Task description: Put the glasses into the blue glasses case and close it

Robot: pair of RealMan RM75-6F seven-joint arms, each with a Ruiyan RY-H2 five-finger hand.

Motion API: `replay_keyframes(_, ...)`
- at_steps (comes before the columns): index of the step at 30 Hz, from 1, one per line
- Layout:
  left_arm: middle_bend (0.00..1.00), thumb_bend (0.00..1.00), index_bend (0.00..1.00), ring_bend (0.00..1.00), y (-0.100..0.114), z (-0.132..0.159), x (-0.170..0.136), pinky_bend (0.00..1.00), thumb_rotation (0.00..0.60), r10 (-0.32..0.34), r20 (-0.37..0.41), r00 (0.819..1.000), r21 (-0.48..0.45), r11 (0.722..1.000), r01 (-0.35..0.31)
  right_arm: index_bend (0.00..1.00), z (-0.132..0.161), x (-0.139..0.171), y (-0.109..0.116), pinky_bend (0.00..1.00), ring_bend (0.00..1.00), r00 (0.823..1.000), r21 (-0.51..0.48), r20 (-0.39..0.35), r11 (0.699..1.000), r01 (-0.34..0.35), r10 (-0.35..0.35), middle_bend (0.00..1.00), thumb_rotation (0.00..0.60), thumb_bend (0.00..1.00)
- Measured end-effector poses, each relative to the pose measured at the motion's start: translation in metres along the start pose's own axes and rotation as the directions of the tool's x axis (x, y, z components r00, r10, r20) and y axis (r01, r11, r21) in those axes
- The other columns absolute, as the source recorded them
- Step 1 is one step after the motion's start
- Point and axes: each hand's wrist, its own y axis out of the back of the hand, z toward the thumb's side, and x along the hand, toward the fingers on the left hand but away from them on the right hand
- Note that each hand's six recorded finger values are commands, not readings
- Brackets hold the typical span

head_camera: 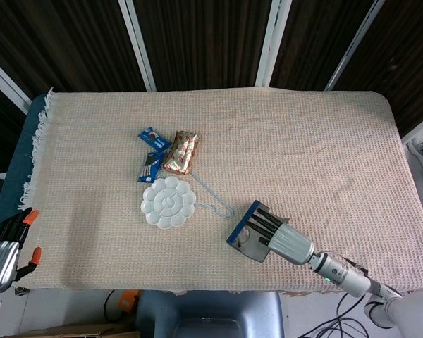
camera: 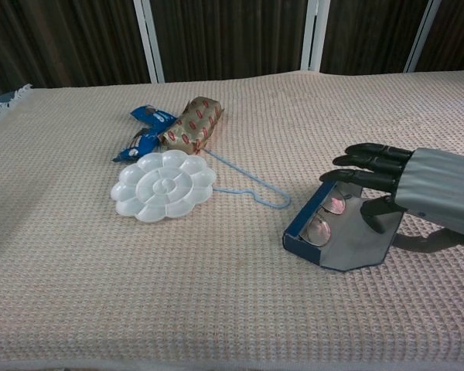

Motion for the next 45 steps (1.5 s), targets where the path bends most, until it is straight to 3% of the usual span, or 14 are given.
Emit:
replay_keyframes(9, 0.04, 0.45, 0.0, 0.08, 0.0, -0.001, 0.001, 0.13, 0.6, -0.003, -0.003, 1.0, 0.001, 1.0, 0.003, 0.82, 0.005, 0.005, 0.016, 0.09, 0.04, 1.0, -0.028, 0.006, 0.999, 0.028, -0.028, 0.19, 0.6, 0.55)
replay_keyframes(33, 0.04, 0.45, 0.0, 0.08, 0.0, -0.002, 0.002, 0.13, 0.6, -0.007, -0.005, 1.0, -0.004, 1.0, 0.007, 0.81, -0.01, -0.063, 0.025, 0.09, 0.04, 1.0, -0.106, 0.016, 0.994, -0.019, 0.021, 0.19, 0.6, 0.55)
replay_keyframes(45, 0.04, 0.45, 0.0, 0.08, -0.001, -0.001, 0.001, 0.13, 0.6, -0.013, -0.003, 1.0, 0.003, 1.0, 0.013, 0.71, -0.013, -0.083, 0.026, 0.09, 0.04, 0.999, -0.101, 0.019, 0.994, -0.044, 0.046, 0.19, 0.6, 0.55)
